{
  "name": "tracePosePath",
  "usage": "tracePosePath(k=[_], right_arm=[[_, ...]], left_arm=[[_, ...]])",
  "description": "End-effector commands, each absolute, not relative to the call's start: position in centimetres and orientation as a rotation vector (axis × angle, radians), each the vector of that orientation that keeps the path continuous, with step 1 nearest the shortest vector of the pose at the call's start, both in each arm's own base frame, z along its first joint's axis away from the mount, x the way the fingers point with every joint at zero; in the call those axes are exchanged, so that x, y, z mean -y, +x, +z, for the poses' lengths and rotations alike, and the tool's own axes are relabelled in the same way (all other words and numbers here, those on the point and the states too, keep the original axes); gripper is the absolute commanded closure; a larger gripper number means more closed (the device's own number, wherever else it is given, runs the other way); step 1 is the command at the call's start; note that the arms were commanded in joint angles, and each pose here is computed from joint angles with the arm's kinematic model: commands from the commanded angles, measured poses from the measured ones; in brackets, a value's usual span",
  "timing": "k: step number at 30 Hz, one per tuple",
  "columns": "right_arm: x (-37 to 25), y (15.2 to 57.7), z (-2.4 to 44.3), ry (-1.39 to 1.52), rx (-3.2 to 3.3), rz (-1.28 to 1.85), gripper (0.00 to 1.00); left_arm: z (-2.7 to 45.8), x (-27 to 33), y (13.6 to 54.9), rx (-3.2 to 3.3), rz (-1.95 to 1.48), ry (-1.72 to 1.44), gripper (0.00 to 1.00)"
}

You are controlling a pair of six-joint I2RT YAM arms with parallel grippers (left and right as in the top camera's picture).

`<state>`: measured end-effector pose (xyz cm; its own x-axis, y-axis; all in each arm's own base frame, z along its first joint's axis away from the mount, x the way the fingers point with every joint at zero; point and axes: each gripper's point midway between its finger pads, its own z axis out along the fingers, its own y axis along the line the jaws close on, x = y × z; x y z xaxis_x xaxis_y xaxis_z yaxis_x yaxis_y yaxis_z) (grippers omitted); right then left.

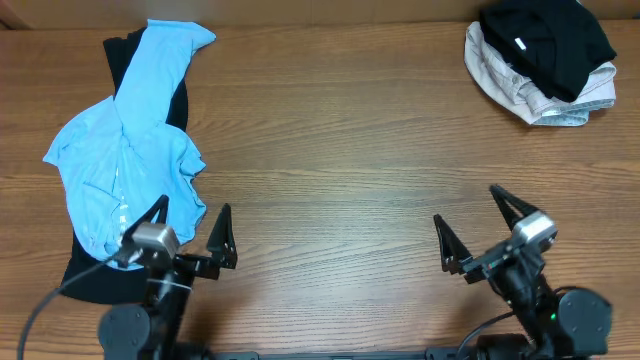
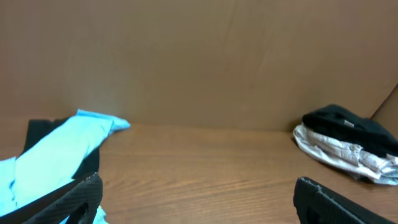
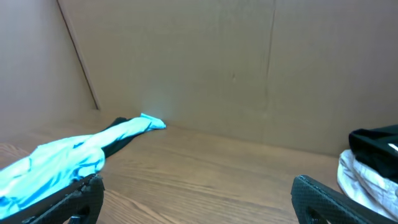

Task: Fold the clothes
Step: 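Reach the left gripper to the light-blue shirt's top edge and grasp it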

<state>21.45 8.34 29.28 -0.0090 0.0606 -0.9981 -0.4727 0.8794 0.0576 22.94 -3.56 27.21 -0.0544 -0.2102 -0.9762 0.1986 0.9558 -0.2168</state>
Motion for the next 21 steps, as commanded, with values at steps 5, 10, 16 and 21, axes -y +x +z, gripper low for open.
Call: tracePosePath(k=[5, 10, 16, 21], right_arm=[[-8.6, 24.2, 33.7, -0.311, -1.702, 0.479, 0.00], [-8.7, 27.1, 33.6, -0.274, -1.910, 0.519, 0.00], [-9.5, 30.8, 32.1, -0.270, -2.055, 0.594, 0.00], [-9.9, 32.9, 28.2, -0.251, -2.179, 0.646, 0.00]], left_arm=[[31.1, 3.3, 25.9, -1.774, -0.267, 0.023, 0.00], [31.3, 2.9, 28.9, -2.002, -0.254, -0.016, 0.00], [28.9, 2.8, 31.8, -2.279, -0.249, -0.041, 0.00], [23.0, 2.8, 34.1, -2.472, -0.227, 0.001, 0.00]])
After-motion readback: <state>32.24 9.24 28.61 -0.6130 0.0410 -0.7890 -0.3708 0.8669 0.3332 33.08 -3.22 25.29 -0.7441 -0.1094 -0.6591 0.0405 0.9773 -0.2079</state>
